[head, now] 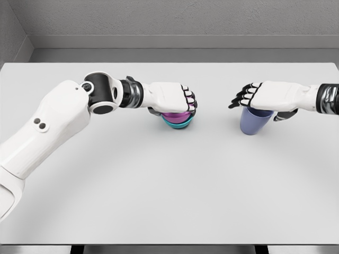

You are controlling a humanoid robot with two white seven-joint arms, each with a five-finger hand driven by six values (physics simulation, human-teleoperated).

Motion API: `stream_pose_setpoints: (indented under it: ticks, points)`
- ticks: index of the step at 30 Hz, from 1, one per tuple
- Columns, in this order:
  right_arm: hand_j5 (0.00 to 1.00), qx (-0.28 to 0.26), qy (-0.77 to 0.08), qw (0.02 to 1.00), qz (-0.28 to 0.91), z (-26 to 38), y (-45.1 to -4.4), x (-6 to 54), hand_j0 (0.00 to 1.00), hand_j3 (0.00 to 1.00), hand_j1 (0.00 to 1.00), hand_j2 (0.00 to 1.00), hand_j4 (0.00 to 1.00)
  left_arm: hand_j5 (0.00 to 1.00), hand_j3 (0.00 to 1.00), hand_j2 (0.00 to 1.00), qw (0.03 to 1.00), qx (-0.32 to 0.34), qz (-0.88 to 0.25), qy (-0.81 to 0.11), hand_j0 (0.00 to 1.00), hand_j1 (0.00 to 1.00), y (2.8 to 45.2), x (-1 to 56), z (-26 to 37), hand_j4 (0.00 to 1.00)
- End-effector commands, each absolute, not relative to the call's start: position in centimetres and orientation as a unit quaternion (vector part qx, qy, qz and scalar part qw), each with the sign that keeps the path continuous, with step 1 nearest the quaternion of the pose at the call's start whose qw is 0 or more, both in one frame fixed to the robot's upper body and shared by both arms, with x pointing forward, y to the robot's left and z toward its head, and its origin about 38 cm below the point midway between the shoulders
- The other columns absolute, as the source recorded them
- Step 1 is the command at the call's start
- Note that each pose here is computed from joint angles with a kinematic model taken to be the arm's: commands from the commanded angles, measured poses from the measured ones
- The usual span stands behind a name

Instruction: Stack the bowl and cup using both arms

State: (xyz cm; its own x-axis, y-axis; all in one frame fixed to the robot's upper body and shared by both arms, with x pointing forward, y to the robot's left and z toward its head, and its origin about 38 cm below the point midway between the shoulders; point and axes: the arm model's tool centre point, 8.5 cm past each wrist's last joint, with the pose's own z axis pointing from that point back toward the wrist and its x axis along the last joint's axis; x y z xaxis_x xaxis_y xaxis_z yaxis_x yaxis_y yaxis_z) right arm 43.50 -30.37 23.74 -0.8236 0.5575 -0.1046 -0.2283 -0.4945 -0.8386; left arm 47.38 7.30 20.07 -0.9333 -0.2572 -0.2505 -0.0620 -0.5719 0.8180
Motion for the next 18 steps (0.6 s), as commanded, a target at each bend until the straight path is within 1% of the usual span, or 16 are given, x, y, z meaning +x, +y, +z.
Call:
stream_pose_setpoints:
  ticks: [1, 2, 3, 4, 6, 9, 18]
  points:
    - [1.0, -0.184, -0.447, 0.238, 0.843, 23.6, -30.5, 43.6, 1.0, 1.0, 1.0, 1.0, 1.0, 0.67, 0.67, 0.67, 0.058, 0.173, -0.869, -0.461, 0.67, 0.67, 7.3, 47.4, 20.1, 0.67]
    - [1.0, -0.184, -0.447, 0.239, 0.842, 23.5, -30.5, 43.7, 1.0, 1.0, 1.0, 1.0, 1.0, 0.68, 0.68, 0.68, 0.057, 0.174, -0.868, -0.461, 0.68, 0.68, 7.2, 47.4, 20.2, 0.68]
    - [1.0, -0.183, -0.447, 0.239, 0.842, 23.5, -30.5, 43.7, 1.0, 1.0, 1.0, 1.0, 1.0, 0.72, 0.72, 0.72, 0.059, 0.171, -0.867, -0.464, 0.72, 0.72, 7.2, 47.4, 20.2, 0.72]
    - [1.0, -0.182, -0.448, 0.239, 0.842, 23.5, -30.4, 43.7, 1.0, 1.0, 1.0, 1.0, 1.0, 0.8, 0.8, 0.8, 0.06, 0.168, -0.866, -0.468, 0.8, 0.8, 7.1, 47.3, 20.1, 0.8]
    - [1.0, -0.181, -0.448, 0.241, 0.842, 23.3, -30.4, 43.8, 1.0, 1.0, 1.0, 1.0, 1.0, 0.83, 0.83, 0.83, 0.06, 0.168, -0.865, -0.47, 0.83, 0.83, 7.0, 47.3, 20.2, 0.83]
    - [1.0, -0.18, -0.449, 0.241, 0.842, 23.2, -30.2, 43.9, 1.0, 1.0, 1.0, 1.0, 1.0, 0.98, 0.98, 0.98, 0.064, 0.16, -0.861, -0.478, 0.98, 0.98, 6.9, 47.3, 20.4, 0.98]
    - [1.0, -0.182, -0.444, 0.244, 0.843, 22.7, -30.1, 44.4, 1.0, 1.0, 1.0, 1.0, 1.0, 1.0, 1.0, 1.0, 0.084, 0.162, -0.862, -0.474, 1.0, 1.0, 8.0, 48.1, 20.1, 1.0]
